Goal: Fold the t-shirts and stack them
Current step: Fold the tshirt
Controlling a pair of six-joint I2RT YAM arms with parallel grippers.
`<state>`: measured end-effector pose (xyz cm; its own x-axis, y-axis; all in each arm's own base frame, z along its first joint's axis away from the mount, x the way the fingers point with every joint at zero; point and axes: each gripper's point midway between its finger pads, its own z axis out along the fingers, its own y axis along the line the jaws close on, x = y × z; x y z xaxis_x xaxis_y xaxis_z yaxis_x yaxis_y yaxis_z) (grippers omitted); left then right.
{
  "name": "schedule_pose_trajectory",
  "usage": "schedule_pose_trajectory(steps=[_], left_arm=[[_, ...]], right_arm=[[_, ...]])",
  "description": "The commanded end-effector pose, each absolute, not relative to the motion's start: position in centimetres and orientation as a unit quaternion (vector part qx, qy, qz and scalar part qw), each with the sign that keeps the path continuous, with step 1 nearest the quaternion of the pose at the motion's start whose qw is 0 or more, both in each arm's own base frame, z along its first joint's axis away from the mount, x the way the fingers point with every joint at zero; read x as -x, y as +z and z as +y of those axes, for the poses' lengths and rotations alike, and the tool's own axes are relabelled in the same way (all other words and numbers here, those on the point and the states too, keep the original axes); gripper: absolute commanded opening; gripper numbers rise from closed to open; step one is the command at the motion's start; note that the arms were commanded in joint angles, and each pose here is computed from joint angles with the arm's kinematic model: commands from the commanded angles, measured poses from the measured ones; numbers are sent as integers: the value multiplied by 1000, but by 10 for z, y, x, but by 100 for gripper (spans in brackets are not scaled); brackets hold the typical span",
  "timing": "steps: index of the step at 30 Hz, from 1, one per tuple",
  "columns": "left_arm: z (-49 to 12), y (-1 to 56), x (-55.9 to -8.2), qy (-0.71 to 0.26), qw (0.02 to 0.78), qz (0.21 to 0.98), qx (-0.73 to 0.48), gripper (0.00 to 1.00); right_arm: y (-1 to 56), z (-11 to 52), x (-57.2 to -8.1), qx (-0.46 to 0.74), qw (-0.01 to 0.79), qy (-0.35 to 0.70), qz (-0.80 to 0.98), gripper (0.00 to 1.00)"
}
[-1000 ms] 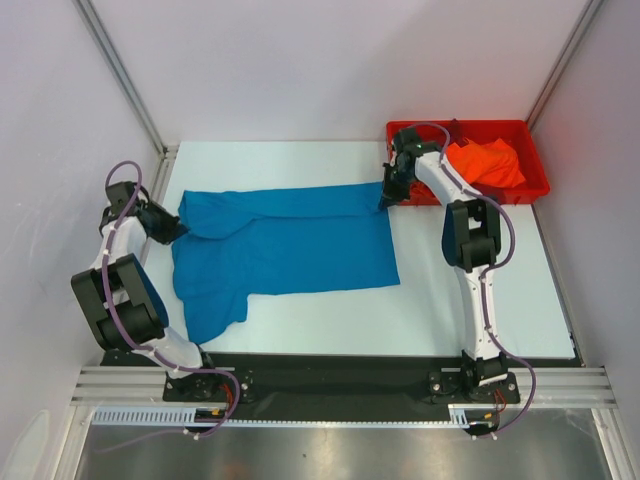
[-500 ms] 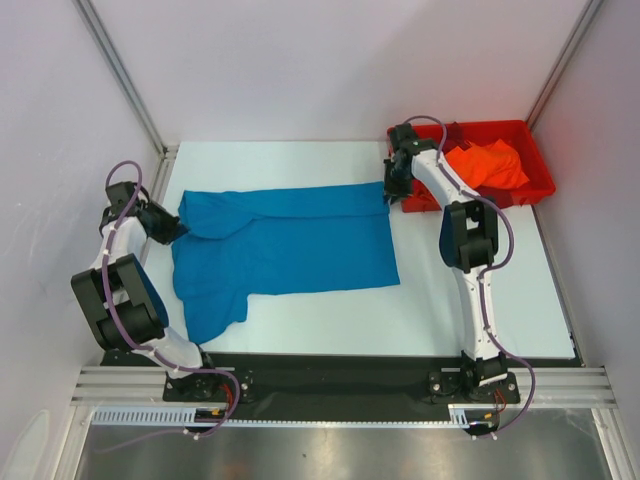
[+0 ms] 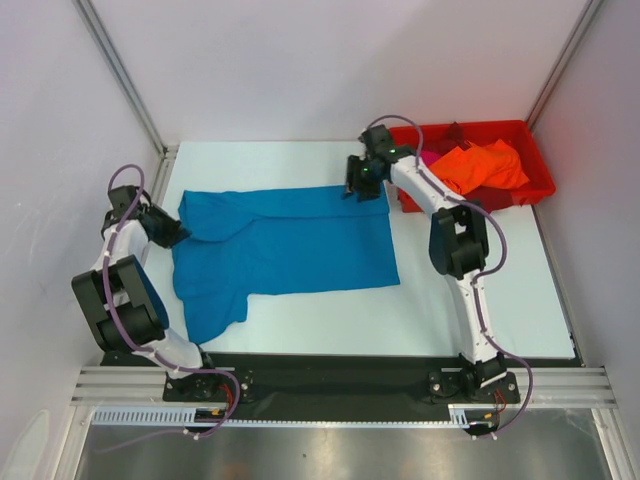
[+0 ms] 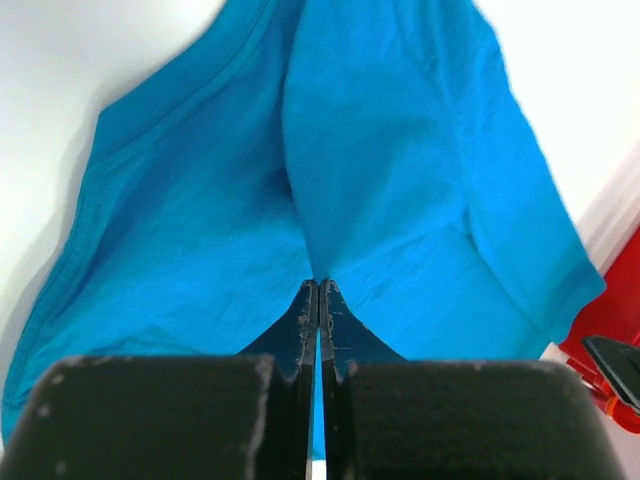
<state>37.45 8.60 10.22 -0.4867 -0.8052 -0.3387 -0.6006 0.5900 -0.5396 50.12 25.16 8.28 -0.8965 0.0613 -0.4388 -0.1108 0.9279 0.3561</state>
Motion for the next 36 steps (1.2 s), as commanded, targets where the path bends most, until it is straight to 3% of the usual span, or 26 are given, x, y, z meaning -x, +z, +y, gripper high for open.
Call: schedule_pose_trajectory(steps=[1, 6, 9, 10, 12, 13, 14, 17, 21, 25, 32, 36], left_arm=[[89, 105, -362, -164, 299, 844, 414, 0], [92, 99, -345, -137, 301, 836, 438, 2], [103, 107, -343, -108, 320, 830, 444, 28], [112, 117, -346, -88, 345, 823, 444, 44], [125, 129, -354, -71, 383, 809, 440, 62], [130, 134, -357, -62, 396, 802, 442, 76], [132, 138, -361, -64, 407, 798, 439, 80], [134, 138, -385, -86, 437, 788, 426, 82], [127, 129, -435, -158, 452, 789, 385, 73], [134, 121, -484, -152, 462, 798, 355, 79], [159, 84, -520, -108, 442, 820, 347, 90], [163, 62, -542, -120, 410, 838, 339, 89]], right_arm=[[174, 363, -492, 61, 294, 371, 879, 54], [167, 424, -483, 45, 251, 444, 859, 53], [158, 436, -486, 44, 239, 462, 853, 52], [160, 438, -487, 41, 240, 467, 850, 52], [154, 438, -489, 40, 238, 467, 851, 52], [152, 436, -490, 40, 238, 464, 852, 52], [149, 435, -490, 40, 238, 460, 855, 52], [144, 423, -493, 45, 243, 442, 862, 53], [146, 400, -505, 35, 249, 428, 868, 52], [161, 371, -515, 29, 268, 413, 870, 52], [162, 326, -514, 21, 271, 382, 883, 52], [154, 308, -512, 19, 268, 363, 892, 52]])
